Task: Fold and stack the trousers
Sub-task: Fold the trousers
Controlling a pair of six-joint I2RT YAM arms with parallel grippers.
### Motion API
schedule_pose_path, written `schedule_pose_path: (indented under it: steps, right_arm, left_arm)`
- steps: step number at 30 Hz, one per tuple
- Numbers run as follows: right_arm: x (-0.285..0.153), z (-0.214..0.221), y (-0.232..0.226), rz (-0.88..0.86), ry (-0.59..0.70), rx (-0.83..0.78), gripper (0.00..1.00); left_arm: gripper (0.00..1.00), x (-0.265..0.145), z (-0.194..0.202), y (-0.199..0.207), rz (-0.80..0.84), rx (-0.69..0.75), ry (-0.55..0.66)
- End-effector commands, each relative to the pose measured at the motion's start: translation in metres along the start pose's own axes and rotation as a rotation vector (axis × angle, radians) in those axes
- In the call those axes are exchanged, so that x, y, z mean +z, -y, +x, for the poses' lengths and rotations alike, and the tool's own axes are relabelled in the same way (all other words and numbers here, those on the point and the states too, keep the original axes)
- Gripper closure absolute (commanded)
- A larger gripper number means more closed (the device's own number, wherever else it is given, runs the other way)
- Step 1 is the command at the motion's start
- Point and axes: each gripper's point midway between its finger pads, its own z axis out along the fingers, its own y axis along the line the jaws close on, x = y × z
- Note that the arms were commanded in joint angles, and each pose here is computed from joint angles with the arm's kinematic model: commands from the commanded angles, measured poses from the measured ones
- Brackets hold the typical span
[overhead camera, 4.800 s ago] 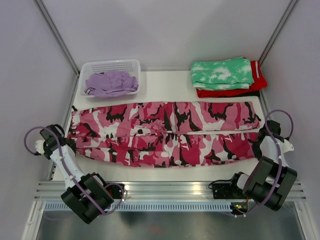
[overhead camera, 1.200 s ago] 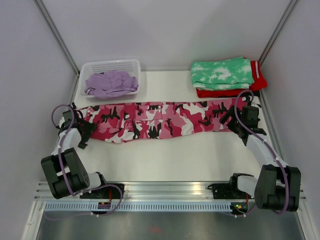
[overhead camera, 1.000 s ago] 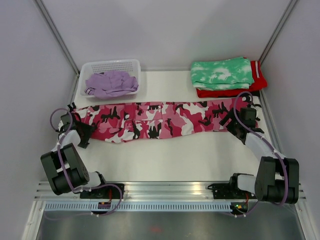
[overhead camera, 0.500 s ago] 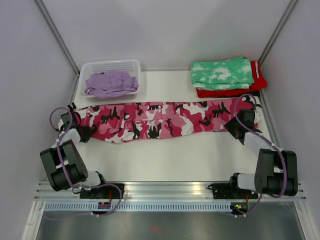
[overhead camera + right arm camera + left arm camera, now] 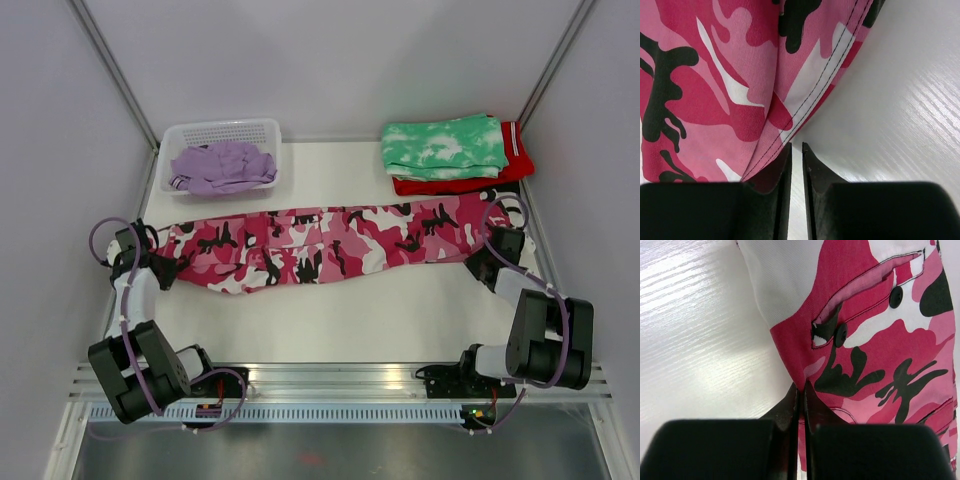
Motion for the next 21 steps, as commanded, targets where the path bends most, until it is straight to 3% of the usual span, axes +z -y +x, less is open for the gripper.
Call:
schedule_pose_path:
  steps: [1, 3, 4, 7, 15, 21]
  right_arm:
    - [0.002, -0.004, 0.002, 0.009, 0.003, -0.008, 0.80]
    - [0.001, -0.007, 0.003, 0.010, 0.017, 0.010, 0.70]
    - [0.001, -0.010, 0.002, 0.004, 0.034, 0.015, 0.58]
    - [0.003, -0.014, -0.001, -0.004, 0.048, 0.037, 0.43]
    - [0.021, -0.013, -0.003, 0.011, 0.021, 0.109, 0.48]
    - [0.030, -0.008, 0.008, 0.057, 0.005, 0.120, 0.67]
  left_arm:
    - [0.98, -0.004, -0.007, -0.006, -0.026, 0.038, 0.031]
    - [0.98, -0.003, -0.004, -0.009, -0.035, 0.047, 0.022]
    - [0.98, -0.003, -0.005, -0.009, -0.032, 0.054, 0.025]
    - [0.98, -0.002, -0.005, -0.009, -0.032, 0.055, 0.027]
    - [0.98, 0.000, -0.004, -0.003, -0.016, 0.040, 0.015]
    - [0.98, -0.001, -0.004, -0.004, -0.017, 0.053, 0.008]
